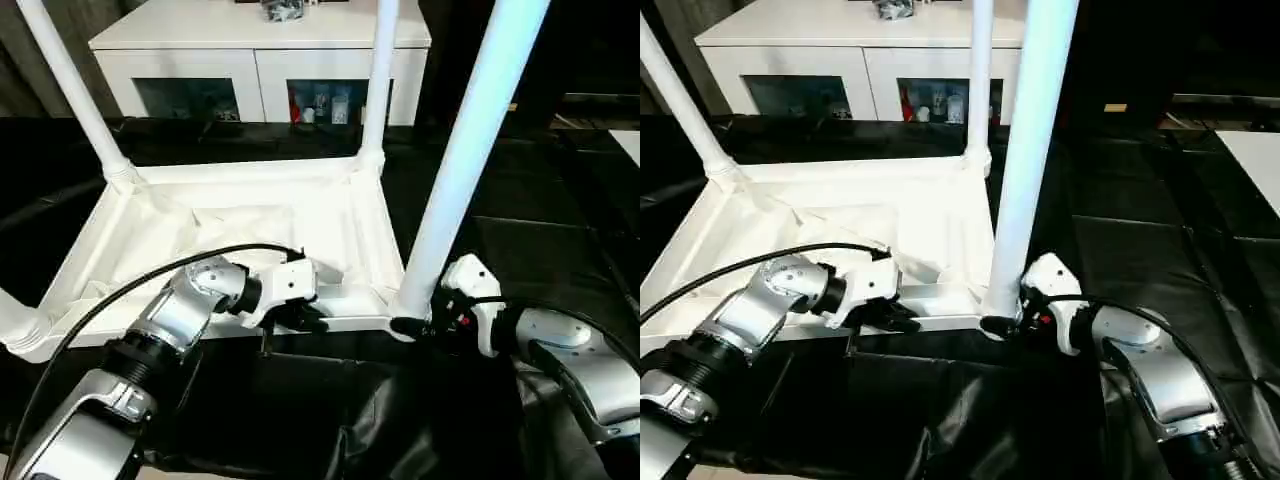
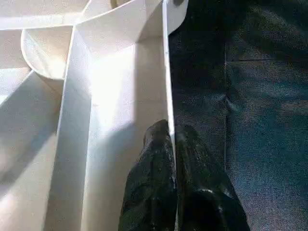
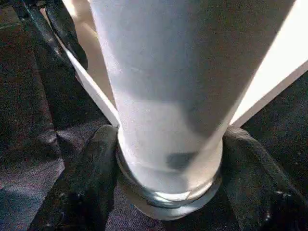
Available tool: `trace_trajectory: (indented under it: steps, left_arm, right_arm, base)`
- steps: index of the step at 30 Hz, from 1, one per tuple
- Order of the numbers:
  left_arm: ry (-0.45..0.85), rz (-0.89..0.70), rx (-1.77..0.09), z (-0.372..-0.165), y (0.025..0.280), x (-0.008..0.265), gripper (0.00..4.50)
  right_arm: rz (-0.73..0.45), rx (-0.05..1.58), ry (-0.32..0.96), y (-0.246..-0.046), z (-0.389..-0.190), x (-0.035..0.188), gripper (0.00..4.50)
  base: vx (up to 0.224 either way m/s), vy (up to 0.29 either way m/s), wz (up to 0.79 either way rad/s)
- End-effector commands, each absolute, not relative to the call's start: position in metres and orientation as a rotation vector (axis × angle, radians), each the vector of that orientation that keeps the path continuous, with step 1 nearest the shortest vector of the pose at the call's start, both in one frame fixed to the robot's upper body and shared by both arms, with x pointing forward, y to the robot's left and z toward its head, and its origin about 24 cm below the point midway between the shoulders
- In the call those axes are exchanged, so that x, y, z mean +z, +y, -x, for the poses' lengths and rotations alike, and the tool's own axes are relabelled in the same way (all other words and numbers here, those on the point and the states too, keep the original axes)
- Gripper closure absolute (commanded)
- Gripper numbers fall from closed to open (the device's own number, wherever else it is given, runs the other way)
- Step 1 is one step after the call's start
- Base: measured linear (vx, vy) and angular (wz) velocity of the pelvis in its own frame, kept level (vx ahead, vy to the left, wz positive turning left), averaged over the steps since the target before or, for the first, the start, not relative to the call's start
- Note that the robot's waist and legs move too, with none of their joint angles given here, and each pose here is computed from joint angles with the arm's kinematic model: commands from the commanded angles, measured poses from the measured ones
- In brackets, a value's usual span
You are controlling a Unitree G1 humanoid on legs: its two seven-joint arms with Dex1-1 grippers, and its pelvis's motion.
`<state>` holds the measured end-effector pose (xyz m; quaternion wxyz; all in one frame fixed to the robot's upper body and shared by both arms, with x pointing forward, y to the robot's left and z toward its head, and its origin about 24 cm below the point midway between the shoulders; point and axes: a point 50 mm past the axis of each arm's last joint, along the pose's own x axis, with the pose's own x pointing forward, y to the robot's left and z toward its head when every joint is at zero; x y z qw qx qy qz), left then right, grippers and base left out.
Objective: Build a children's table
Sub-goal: Rotate leg to tighten
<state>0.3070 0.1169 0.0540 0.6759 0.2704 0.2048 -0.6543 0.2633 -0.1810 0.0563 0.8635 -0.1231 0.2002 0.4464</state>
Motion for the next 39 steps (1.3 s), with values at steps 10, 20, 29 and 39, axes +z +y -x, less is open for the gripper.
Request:
trace_trajectory:
  steps: [10,20,29,39]
  left_arm:
    - [0.508,-0.524,-1.422,-0.304,0.107,0.037,4.5]
    - [0.429,-0.479,-1.047,-0.337,0.055,0.038,4.5]
    - [0.37,-0.541,-1.028,-0.342,0.048,0.043,4.5]
    - [0.382,-0.652,-1.147,-0.335,0.086,0.041,4.5]
  right_arm:
    - [0.123,0.626,0.347,-0.165,-0.286,0.042,1.8]
    - [0.028,0.173,0.377,-0.115,-0.312,0.017,1.8]
    - [-0.028,0.271,0.247,-0.097,-0.318,0.036,1.25]
    - [0.283,0.51,0.234,-0.151,-0.297,0.053,0.77]
  base:
    - [0.0,0.0,0.0]
    - [-0.007,0.001,0.0]
    - [0.0,0.0,0.0]
    - [0.011,-0.001,-0.01]
